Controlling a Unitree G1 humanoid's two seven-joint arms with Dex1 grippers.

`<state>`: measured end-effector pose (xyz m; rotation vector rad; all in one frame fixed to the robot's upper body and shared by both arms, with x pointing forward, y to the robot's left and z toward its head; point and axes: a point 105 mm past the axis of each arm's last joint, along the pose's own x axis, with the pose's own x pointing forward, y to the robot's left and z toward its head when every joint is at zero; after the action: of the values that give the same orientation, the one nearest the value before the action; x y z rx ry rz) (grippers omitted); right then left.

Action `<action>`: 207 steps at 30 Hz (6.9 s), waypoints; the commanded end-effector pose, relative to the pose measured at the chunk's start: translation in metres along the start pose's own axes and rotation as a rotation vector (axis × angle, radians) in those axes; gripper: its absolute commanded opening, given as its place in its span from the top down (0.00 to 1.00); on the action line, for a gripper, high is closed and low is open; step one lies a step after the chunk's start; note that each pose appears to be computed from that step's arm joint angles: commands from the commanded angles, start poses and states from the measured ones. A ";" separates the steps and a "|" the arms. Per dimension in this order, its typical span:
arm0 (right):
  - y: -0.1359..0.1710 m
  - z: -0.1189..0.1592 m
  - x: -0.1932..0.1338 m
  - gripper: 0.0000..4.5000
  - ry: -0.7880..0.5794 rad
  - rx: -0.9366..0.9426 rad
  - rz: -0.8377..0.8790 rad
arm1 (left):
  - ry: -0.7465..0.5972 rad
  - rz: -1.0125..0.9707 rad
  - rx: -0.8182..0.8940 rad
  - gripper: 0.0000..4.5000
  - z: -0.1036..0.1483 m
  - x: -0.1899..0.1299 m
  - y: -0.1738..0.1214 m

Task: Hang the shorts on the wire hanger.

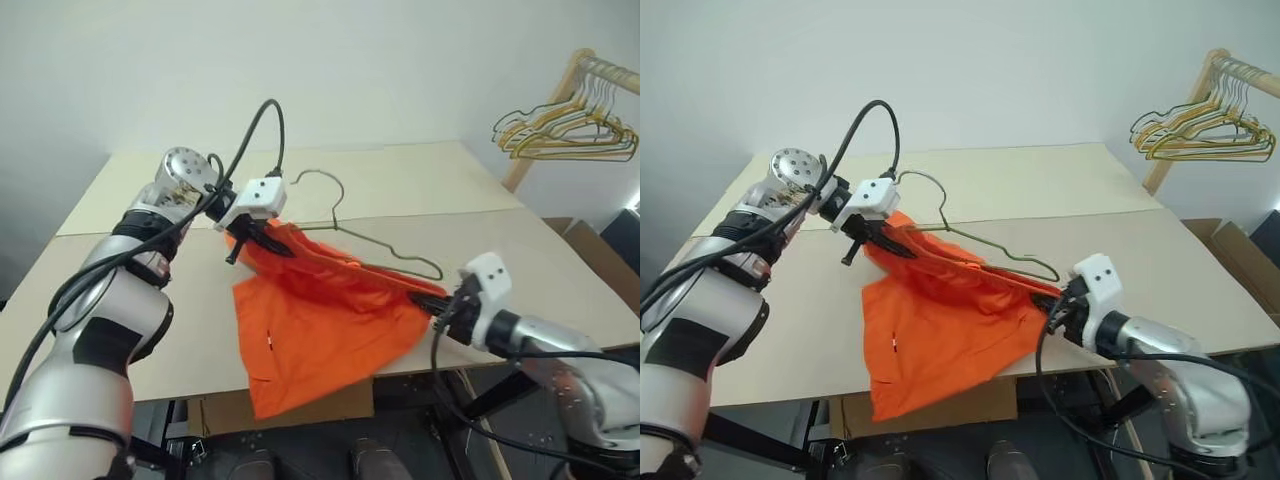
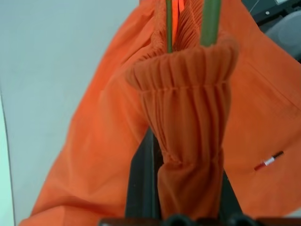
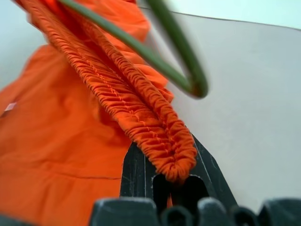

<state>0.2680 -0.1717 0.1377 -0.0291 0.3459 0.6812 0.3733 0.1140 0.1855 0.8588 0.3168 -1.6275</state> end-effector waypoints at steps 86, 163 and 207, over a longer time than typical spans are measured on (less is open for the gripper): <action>0.022 0.076 -0.019 0.01 0.025 -0.399 0.097 | 0.173 0.027 0.124 1.00 -0.026 0.026 0.003; 0.019 0.070 0.031 1.00 0.045 -0.624 0.266 | 0.188 0.357 -0.037 0.99 -0.060 -0.018 0.014; 0.019 0.098 0.035 1.00 0.071 -0.533 0.242 | 0.147 0.268 0.025 0.50 -0.051 -0.023 0.003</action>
<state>0.3136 -0.1202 0.1963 -0.5092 0.3050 1.0101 0.3924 0.1586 0.1544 0.9623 0.3077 -1.3491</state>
